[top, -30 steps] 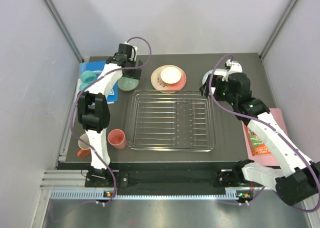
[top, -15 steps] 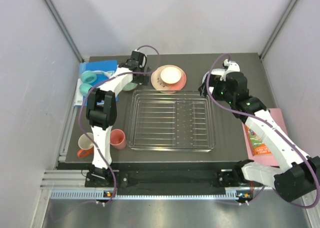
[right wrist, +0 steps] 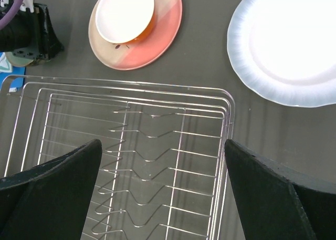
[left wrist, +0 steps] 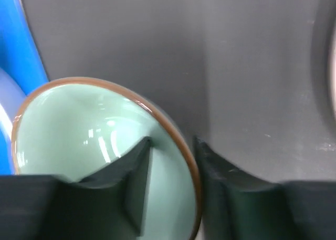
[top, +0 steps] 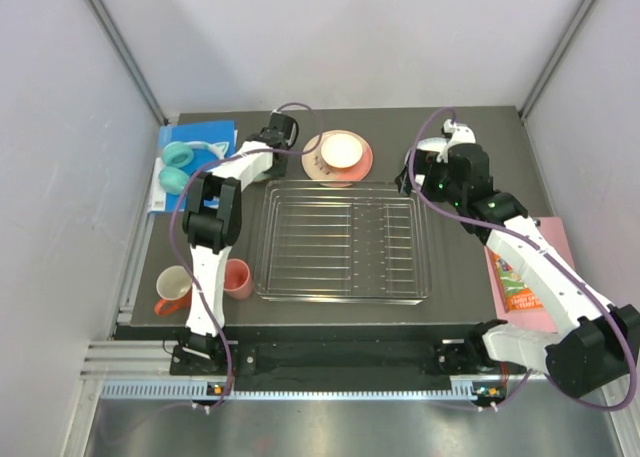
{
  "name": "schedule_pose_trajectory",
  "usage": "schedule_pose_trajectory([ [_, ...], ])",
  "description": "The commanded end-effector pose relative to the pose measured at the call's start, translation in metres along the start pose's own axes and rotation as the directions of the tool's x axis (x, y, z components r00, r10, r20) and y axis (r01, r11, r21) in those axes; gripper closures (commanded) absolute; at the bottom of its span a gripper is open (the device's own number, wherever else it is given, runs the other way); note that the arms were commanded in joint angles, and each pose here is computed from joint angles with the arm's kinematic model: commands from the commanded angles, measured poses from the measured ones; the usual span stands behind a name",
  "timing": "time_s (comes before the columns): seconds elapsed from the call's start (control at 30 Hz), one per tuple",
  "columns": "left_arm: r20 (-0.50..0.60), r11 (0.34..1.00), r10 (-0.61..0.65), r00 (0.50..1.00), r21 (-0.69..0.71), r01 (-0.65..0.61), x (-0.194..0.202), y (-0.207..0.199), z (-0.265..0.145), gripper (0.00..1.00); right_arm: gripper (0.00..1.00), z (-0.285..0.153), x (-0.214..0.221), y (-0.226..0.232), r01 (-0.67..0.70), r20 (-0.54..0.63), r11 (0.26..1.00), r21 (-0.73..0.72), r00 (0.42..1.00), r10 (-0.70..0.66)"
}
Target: Load the mixed dishes into the dish rack
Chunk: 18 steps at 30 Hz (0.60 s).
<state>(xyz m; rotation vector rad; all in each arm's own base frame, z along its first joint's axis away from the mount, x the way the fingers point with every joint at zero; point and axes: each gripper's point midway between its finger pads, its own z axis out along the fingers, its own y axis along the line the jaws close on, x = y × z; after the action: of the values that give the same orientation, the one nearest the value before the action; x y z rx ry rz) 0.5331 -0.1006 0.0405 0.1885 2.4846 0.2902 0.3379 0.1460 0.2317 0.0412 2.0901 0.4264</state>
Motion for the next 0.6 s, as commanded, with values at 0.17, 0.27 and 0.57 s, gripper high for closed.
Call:
schedule_pose_trajectory([
  [0.17, 0.112, 0.999, -0.021, 0.994, -0.032, 0.025, -0.041, 0.018, -0.038, 0.76, 0.00, -0.003, -0.014, 0.013, -0.006, 0.042, 0.999, -0.046, 0.999, 0.008],
  [0.27, 0.195, 0.999, -0.047, 0.980, -0.009, 0.050, -0.070, 0.031, -0.083, 1.00, 0.01, -0.006, -0.015, 0.014, -0.004, 0.050, 0.999, -0.053, 0.999, 0.007],
  [0.57, 0.362, 0.969, -0.150, 0.920, 0.238, 0.064, -0.138, 0.042, -0.248, 1.00, 0.06, -0.026, -0.028, 0.007, 0.021, 0.115, 1.000, -0.022, 0.993, -0.018],
])
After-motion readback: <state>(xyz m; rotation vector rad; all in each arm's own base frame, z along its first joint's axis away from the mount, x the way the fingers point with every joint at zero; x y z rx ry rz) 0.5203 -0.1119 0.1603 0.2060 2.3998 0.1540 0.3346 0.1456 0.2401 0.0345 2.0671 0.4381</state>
